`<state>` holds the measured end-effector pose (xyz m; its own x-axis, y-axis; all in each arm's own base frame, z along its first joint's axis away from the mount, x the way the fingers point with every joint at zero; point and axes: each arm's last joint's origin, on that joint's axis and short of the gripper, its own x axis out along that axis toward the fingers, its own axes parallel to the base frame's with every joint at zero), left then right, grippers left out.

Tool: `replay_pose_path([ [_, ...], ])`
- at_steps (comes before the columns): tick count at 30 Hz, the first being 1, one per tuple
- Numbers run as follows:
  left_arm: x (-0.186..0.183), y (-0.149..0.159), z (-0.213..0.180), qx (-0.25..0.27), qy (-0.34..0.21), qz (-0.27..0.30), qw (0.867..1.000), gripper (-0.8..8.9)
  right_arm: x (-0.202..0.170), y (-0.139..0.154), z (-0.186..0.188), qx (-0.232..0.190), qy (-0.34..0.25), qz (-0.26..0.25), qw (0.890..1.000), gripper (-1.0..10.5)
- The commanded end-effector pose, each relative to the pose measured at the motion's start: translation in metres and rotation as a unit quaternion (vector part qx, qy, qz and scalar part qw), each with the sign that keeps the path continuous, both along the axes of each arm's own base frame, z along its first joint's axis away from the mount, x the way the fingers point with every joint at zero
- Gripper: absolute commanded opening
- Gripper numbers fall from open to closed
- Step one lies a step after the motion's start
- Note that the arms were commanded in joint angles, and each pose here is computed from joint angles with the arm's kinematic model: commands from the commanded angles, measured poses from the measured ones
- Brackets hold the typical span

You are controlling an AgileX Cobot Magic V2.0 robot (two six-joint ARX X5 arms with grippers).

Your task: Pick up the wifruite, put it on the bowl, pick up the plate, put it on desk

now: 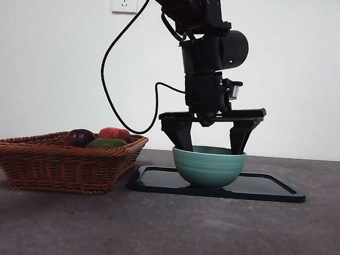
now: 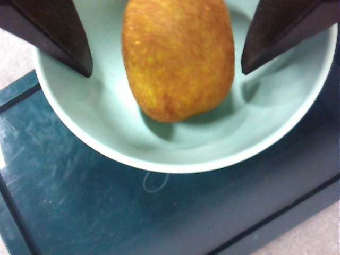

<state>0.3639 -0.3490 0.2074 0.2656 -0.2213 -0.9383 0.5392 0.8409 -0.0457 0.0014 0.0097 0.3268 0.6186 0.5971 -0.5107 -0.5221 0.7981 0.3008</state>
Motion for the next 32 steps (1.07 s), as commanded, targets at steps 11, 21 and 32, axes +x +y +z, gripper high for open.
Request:
replay_pose_path([
  [11,0.005,-0.004,-0.008,0.008,0.001,-0.002,1.0,2.04,-0.001,0.0,0.003,0.0,-0.01,0.005,1.0,5.5],
  [21,0.003,0.003,0.056,-0.02,-0.029,0.002,0.999,2.05,-0.001,0.0,0.003,0.0,-0.01,0.005,1.0,5.5],
  [32,-0.018,0.024,0.127,-0.047,-0.057,0.003,0.997,2.05,-0.001,0.0,0.003,0.001,-0.011,0.005,1.0,5.5],
])
